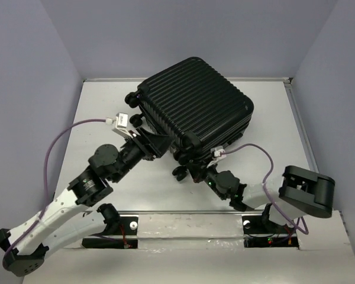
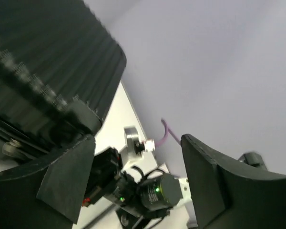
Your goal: Pack the luggage
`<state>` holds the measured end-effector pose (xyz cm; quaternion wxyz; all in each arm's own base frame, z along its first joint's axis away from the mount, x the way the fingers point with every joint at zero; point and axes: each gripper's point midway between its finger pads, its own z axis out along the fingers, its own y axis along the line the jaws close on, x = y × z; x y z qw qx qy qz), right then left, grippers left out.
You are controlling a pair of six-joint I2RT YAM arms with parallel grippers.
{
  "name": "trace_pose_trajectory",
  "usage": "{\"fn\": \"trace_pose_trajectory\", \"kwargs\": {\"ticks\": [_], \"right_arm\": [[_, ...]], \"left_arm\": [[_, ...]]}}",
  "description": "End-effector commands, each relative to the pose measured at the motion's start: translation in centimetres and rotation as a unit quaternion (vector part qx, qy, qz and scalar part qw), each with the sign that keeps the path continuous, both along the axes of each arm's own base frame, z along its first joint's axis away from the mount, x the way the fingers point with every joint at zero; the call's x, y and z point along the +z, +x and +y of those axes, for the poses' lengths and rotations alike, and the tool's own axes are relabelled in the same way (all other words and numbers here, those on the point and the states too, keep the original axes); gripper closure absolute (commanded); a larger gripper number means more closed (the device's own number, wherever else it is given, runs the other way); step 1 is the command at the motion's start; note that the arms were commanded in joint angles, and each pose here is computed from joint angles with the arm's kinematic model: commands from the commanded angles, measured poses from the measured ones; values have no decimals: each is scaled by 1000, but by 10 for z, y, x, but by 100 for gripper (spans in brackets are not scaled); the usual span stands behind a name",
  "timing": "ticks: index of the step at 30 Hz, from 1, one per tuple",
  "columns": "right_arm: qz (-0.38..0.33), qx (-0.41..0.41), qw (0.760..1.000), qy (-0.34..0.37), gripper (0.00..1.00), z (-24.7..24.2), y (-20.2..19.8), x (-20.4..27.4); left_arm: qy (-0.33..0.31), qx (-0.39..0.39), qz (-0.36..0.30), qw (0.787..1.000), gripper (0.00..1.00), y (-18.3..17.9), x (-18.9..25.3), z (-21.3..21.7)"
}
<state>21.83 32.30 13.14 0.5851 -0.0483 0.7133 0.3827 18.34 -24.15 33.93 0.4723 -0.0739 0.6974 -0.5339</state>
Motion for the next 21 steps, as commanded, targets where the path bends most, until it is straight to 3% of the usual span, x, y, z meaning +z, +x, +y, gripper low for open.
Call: {"fn": "trace_pose_trajectory", "kwargs": {"ticks": [1, 3, 4, 5, 6, 7, 13, 21], "right_arm": [[-36, 28, 993, 109, 93, 3, -9, 78], [-26, 39, 995, 91, 83, 6, -12, 74], [-18, 44, 996, 80, 63, 6, -14, 70], [-8, 42, 996, 73, 50, 4, -15, 66], [21, 37, 998, 54, 37, -3, -16, 54], [42, 50, 998, 15, 32, -3, -21, 40], [73, 52, 996, -14, 32, -20, -33, 37], [99, 50, 994, -19, 39, -40, -44, 16]], "left_arm": [[183, 77, -22, 980, 9, 10, -21, 52], [215, 70, -26, 974, 6, 9, -26, 54], [243, 44, -19, 969, 6, 5, -38, 48], [256, 34, -16, 966, 6, 4, -44, 46], [273, 20, -15, 962, 6, 3, -54, 43], [278, -24, -15, 960, 6, -3, -67, 29], [267, -141, -46, 952, 6, -15, -82, -19], [301, -173, -69, 935, 3, 1, -89, -46]]}}
